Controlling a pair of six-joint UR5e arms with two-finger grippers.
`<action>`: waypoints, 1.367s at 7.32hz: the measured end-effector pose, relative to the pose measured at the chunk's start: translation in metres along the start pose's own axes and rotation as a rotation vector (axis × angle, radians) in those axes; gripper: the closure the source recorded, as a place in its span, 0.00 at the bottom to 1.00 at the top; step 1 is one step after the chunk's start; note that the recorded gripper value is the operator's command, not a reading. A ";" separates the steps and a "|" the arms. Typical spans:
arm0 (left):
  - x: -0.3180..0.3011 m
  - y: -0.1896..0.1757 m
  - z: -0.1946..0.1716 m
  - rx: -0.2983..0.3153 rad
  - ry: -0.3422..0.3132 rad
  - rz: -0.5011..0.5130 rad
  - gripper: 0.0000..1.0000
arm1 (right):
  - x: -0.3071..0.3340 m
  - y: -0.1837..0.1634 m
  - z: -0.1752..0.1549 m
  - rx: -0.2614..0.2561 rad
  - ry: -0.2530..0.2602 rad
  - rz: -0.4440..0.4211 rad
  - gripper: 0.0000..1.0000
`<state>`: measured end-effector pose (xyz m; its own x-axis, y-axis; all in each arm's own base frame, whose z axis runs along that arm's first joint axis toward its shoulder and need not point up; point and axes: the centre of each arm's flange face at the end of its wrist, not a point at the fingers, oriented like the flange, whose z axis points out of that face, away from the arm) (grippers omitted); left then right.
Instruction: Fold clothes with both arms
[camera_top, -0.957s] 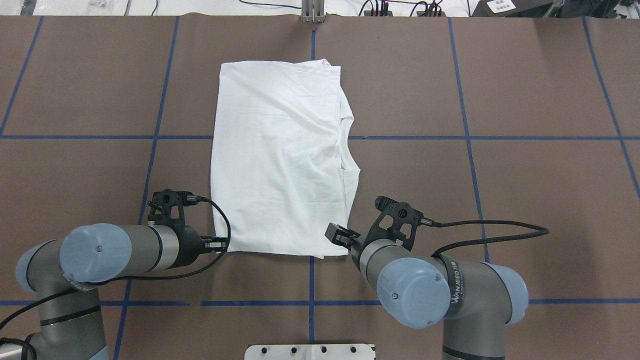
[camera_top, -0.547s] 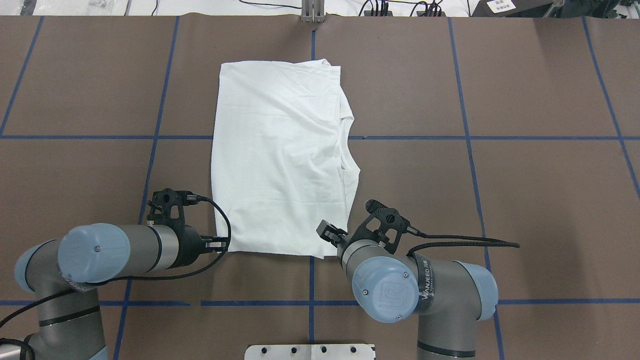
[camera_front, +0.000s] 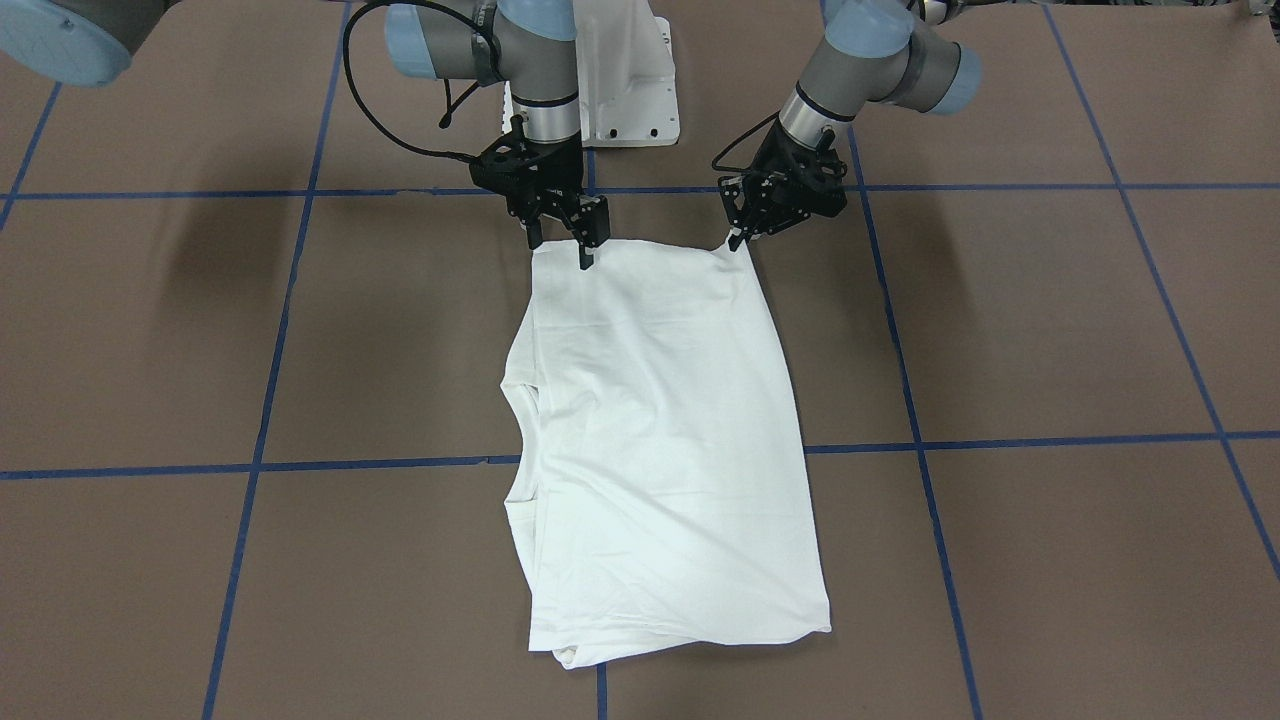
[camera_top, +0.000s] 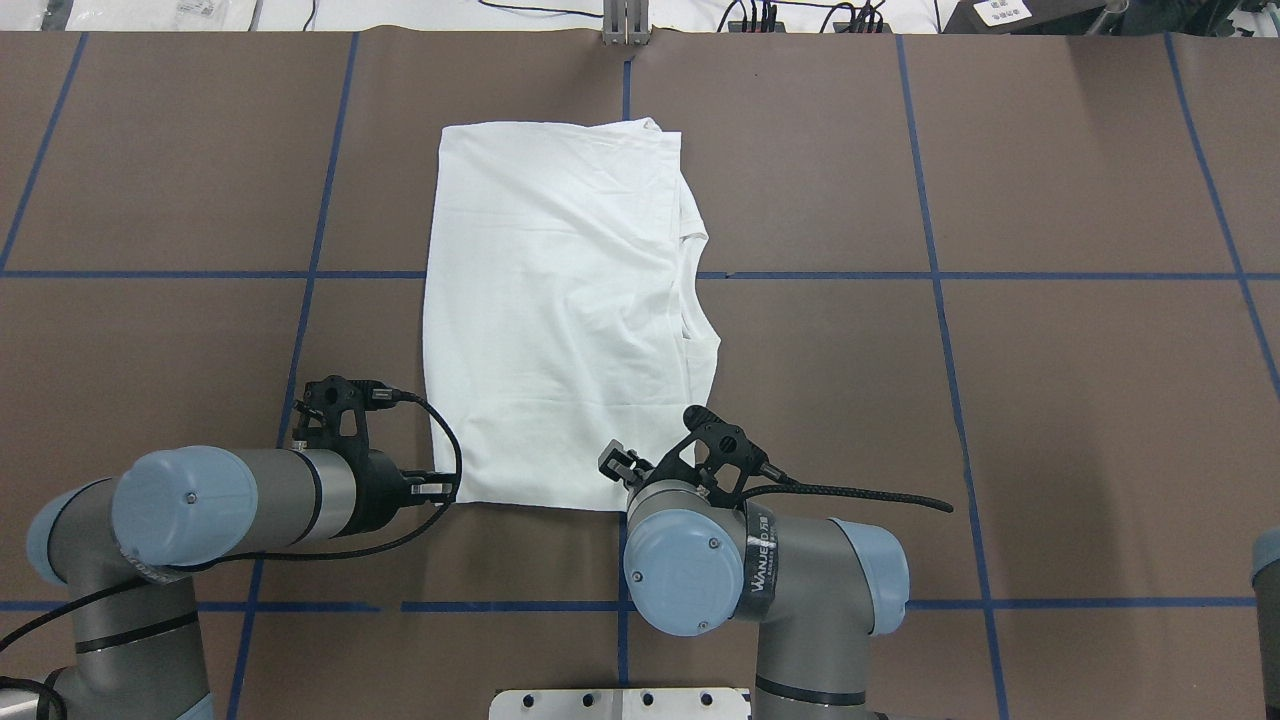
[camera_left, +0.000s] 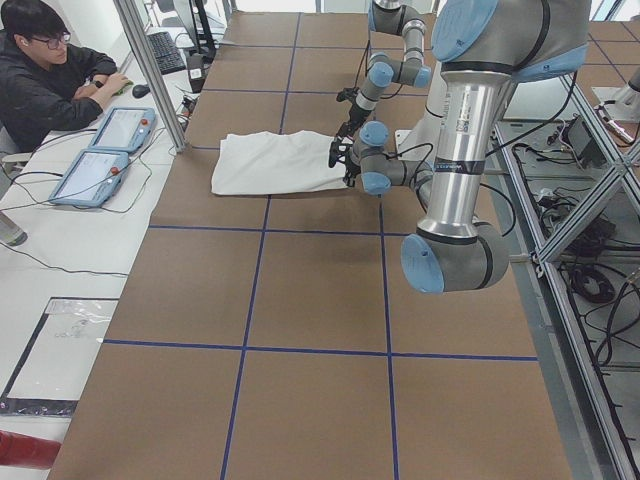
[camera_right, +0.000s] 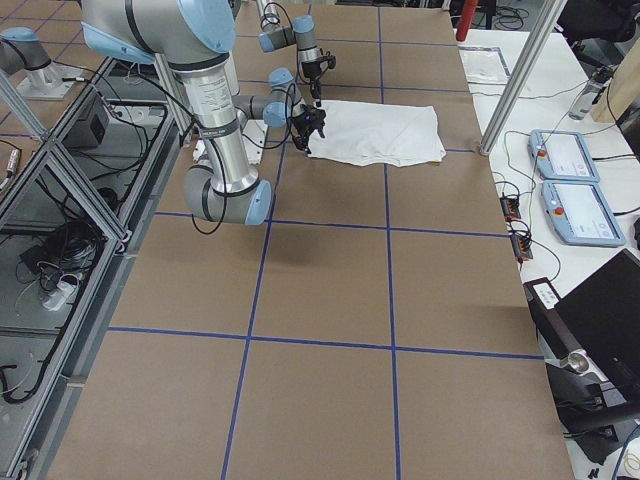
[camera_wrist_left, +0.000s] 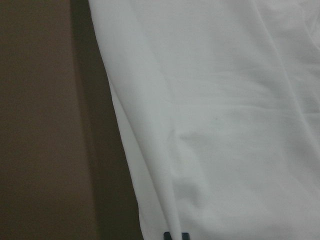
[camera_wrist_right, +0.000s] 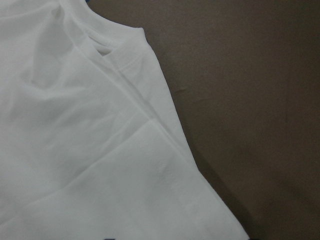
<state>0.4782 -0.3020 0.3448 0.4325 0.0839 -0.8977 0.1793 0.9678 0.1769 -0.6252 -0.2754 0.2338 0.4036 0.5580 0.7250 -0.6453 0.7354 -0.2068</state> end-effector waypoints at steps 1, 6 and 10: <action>0.000 0.000 0.000 0.000 0.000 0.000 1.00 | 0.002 0.006 0.001 0.000 0.012 -0.002 0.09; -0.001 0.000 0.000 0.000 -0.001 0.000 1.00 | 0.000 0.016 0.000 -0.007 0.017 0.004 0.21; 0.000 0.000 -0.001 0.001 0.000 0.000 1.00 | -0.009 0.024 0.004 -0.006 0.015 0.021 1.00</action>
<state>0.4776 -0.3021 0.3448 0.4324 0.0838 -0.8978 0.1799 0.9677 0.1769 -0.6472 -0.2649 0.2249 0.4002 0.5791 0.7103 -0.6498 0.7258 -0.2257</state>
